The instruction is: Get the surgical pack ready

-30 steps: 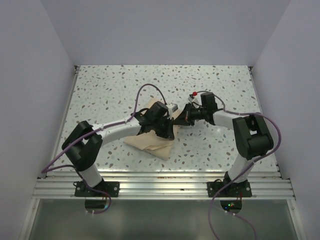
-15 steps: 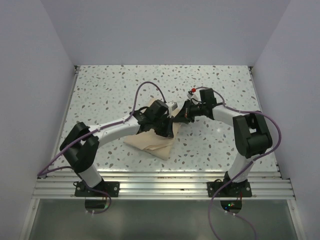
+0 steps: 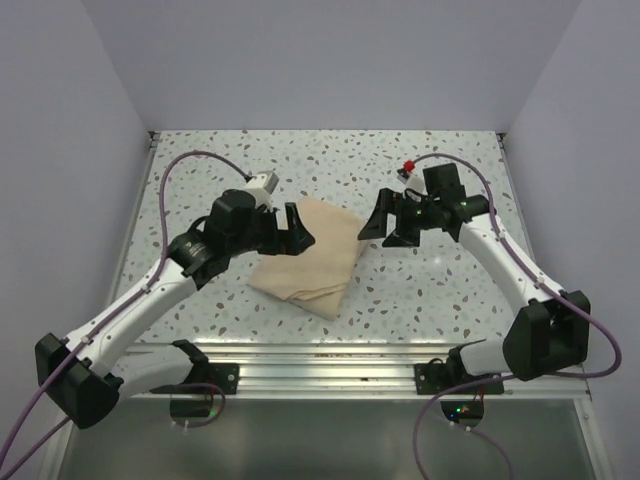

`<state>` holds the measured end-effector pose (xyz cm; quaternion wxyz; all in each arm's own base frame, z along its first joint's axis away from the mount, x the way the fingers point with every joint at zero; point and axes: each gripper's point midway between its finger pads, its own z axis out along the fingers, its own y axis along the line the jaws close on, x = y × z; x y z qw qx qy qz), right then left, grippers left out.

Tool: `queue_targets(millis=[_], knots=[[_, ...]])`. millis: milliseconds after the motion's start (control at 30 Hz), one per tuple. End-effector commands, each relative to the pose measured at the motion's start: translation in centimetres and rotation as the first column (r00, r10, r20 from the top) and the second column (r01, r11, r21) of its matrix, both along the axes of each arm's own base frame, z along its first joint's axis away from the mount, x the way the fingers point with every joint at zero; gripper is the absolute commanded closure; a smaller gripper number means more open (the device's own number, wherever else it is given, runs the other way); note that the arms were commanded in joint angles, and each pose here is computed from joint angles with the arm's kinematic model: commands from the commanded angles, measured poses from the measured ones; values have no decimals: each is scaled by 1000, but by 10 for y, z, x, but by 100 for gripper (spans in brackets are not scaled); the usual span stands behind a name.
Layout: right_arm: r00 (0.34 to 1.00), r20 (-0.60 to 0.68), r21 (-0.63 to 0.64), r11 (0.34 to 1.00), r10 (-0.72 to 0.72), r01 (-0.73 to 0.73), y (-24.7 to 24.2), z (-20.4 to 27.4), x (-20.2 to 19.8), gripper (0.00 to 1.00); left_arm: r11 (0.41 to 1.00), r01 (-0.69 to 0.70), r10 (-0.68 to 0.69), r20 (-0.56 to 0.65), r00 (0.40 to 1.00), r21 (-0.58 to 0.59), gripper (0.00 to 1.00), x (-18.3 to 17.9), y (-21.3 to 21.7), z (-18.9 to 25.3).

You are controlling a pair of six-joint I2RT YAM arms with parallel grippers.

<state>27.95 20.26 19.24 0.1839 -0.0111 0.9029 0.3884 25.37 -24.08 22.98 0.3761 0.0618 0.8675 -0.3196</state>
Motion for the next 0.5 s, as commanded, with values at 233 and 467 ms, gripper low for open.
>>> queue_targets(millis=[233,467], knots=[[990,-88,-220,971,-110,88,-50,-51,-60,1,983,-178,177,-46,983,-31,1,-18,56,-21],[989,-93,-21,994,-112,111,-31,-68,-83,1,962,-206,181,-145,973,-181,0,-29,65,-48]])
